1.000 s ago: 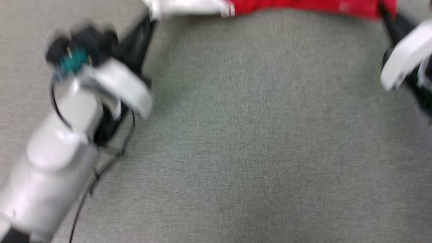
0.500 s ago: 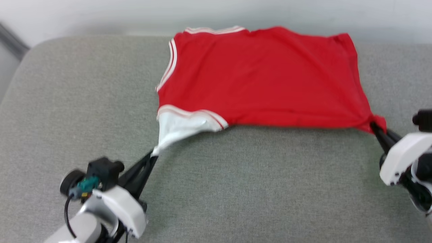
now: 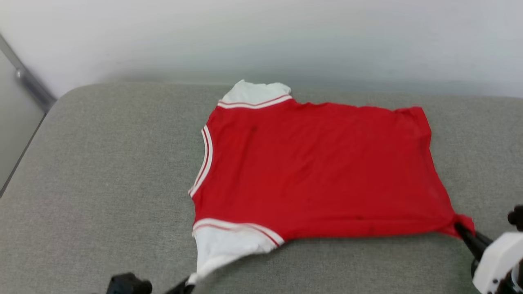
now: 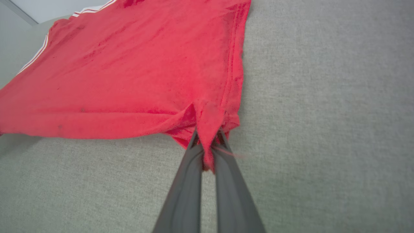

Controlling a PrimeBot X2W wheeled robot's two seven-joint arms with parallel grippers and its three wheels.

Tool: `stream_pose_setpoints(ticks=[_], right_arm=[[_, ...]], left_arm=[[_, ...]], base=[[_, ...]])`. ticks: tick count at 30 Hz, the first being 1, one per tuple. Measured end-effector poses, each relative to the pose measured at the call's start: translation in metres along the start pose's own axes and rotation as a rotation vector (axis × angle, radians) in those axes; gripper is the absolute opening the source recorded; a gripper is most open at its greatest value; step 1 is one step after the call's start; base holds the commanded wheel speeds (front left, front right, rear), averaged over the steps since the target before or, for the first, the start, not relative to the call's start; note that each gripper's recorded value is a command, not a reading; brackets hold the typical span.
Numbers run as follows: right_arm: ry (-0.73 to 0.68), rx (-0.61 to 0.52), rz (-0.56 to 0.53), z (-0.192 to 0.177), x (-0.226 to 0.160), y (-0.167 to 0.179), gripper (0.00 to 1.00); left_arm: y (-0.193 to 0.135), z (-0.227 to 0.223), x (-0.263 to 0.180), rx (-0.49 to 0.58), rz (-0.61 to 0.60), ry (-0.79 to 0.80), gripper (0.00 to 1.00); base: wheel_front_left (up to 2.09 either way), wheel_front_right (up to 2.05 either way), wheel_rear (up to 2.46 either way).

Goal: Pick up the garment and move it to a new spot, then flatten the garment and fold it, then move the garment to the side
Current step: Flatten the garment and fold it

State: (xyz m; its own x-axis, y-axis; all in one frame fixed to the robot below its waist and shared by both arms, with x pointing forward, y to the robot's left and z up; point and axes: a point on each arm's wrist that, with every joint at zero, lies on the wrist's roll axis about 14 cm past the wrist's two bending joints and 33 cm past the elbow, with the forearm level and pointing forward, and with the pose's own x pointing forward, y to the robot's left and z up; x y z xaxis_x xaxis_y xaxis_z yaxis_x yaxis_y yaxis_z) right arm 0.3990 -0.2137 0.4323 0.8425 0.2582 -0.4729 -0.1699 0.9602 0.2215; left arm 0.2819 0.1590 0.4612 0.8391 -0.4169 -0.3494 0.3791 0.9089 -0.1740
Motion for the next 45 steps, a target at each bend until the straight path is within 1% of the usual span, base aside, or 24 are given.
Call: stream_pose_setpoints(ticks=[6,10,12,15,20,27,32,34,40,45], right_arm=[[0.086,0.032,-0.02,-0.03,-0.028,-0.009,0.0],[0.162,0.066,-0.014,-0.052,-0.044,-0.007,0.0],[0.191,0.071,-0.012,-0.059,-0.05,-0.007,0.0],[0.215,0.074,-0.007,-0.063,-0.055,-0.005,0.0],[0.189,0.099,0.006,-0.05,-0.053,-0.002,0.0],[0.149,0.086,0.021,-0.023,-0.037,-0.001,0.0],[0.15,0.028,0.029,-0.006,-0.016,0.0,0.0],[0.151,0.012,0.029,0.0,-0.006,-0.001,0.0],[0.198,-0.025,0.009,0.002,0.024,-0.009,0.0],[0.25,-0.067,-0.001,-0.006,0.043,-0.012,0.0]], left_arm=[[-0.019,-0.02,-0.02,-0.041,-0.038,0.074,0.0],[-0.032,-0.033,-0.027,-0.061,-0.072,0.127,0.0],[-0.033,-0.035,-0.027,-0.058,-0.076,0.135,0.0],[-0.03,-0.027,-0.022,-0.049,-0.075,0.108,0.0],[-0.018,0.006,-0.006,-0.005,-0.062,0.009,0.0],[0.002,0.049,0.022,0.072,-0.059,-0.08,0.0],[0.02,0.072,0.05,0.127,-0.054,-0.103,0.0],[0.026,0.077,0.063,0.131,-0.056,-0.107,0.0],[0.05,0.068,0.098,0.112,-0.039,-0.033,0.0],[0.065,0.052,0.119,0.087,-0.026,0.029,0.0]], base=[[0.0,0.0,0.0],[0.0,0.0,0.0],[0.0,0.0,0.0],[0.0,0.0,0.0],[0.0,0.0,0.0],[0.0,0.0,0.0],[0.0,0.0,0.0],[0.0,0.0,0.0],[0.0,0.0,0.0],[0.0,0.0,0.0]])
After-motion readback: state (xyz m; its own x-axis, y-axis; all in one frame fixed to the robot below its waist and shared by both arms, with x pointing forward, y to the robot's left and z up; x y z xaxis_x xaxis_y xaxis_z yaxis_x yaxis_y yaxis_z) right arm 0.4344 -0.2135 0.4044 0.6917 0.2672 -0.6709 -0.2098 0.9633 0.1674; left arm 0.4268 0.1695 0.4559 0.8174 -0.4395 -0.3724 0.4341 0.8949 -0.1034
